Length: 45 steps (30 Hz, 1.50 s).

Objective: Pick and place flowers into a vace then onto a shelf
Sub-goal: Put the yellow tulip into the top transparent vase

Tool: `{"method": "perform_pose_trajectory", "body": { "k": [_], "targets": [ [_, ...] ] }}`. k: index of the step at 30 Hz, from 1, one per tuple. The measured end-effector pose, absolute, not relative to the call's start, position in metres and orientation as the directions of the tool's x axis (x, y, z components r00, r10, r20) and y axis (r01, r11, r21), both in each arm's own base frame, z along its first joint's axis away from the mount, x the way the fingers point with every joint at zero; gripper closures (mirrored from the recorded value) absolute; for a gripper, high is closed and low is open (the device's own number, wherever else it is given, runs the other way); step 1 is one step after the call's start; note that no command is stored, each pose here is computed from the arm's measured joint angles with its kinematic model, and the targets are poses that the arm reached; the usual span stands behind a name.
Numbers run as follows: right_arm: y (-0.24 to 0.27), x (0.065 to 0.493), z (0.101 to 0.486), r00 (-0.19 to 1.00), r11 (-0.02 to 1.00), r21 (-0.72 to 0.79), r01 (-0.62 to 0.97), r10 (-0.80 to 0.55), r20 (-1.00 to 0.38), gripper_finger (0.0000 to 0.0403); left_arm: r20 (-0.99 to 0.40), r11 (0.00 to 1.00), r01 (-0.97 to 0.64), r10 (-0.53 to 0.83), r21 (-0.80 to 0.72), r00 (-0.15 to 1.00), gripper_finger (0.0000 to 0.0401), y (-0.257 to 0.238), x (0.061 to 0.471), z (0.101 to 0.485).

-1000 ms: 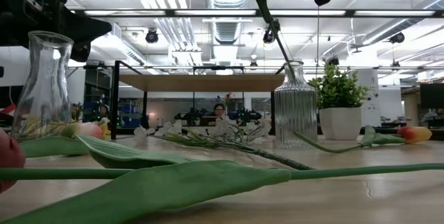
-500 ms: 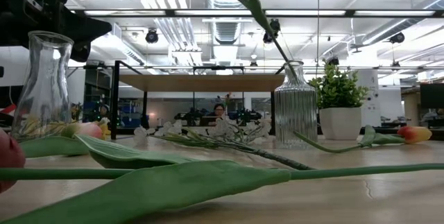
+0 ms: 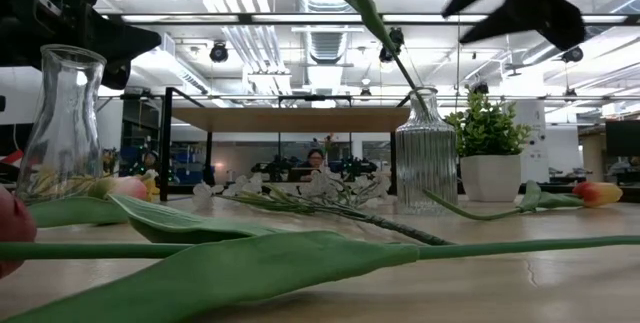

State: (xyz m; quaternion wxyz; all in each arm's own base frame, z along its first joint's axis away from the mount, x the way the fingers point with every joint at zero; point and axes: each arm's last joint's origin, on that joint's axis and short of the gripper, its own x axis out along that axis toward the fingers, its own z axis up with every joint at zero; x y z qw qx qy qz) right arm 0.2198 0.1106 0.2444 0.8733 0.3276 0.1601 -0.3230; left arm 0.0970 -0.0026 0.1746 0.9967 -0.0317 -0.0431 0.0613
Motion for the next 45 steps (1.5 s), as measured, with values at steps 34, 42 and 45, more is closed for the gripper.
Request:
{"method": "perform_pose_trajectory", "body": {
  "k": [34,42,45],
  "targets": [
    [0.086,0.183,0.196,0.360,0.155,0.325,0.933,-0.365,-0.859,0.0130,0.107,0.990,-0.118,0.126,-0.074,0.986,0.0398,-0.003,0.097,0.177],
    [0.073,0.185,0.181,0.353,0.062,0.357,0.932,-0.376,-0.857,0.0098,0.107,0.990,-0.118,0.126,-0.074,0.986,0.0398,-0.003,0.097,0.177],
    [0.068,0.187,0.174,0.357,0.033,0.373,0.927,-0.373,-0.856,0.0098,0.107,0.990,-0.118,0.126,-0.074,0.986,0.0398,-0.003,0.097,0.177]
  ]
}}
